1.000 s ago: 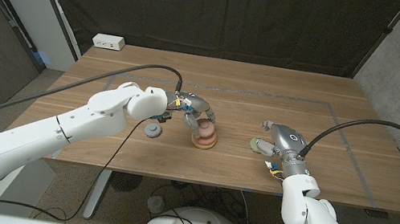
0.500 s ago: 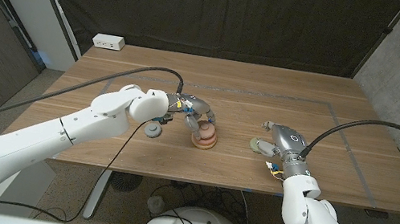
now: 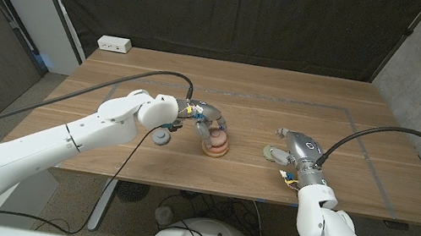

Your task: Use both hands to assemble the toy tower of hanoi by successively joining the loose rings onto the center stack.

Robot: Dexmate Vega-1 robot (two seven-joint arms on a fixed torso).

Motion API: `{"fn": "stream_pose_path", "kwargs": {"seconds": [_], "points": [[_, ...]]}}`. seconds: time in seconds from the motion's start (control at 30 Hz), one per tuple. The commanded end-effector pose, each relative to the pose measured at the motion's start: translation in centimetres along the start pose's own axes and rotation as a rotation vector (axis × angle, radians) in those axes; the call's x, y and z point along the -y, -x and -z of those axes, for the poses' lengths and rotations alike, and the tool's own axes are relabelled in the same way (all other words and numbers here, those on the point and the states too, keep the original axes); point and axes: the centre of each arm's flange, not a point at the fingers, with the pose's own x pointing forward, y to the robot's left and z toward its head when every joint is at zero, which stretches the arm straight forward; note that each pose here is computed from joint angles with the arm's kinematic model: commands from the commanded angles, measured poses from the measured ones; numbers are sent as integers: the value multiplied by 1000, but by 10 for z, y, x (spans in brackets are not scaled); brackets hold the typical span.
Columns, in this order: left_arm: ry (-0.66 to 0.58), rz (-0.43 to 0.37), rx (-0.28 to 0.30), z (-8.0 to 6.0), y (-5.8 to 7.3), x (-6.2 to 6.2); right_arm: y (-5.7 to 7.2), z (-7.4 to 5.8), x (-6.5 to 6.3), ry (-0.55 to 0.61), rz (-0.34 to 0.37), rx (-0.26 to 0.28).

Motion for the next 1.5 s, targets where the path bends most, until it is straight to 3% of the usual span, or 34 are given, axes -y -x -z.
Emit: {"fn": "stream_pose_path", "kwargs": {"seconds": [0.03,0.57,1.5], "points": [[5,16,7,-3,-3,3,-1,1,0,-2,2,2],[0,-35,25,-7,6,-6,1,1,2,-1,7,6],[0,-2,4,-8,3,4,4,2,2,-3,4,7]]}}
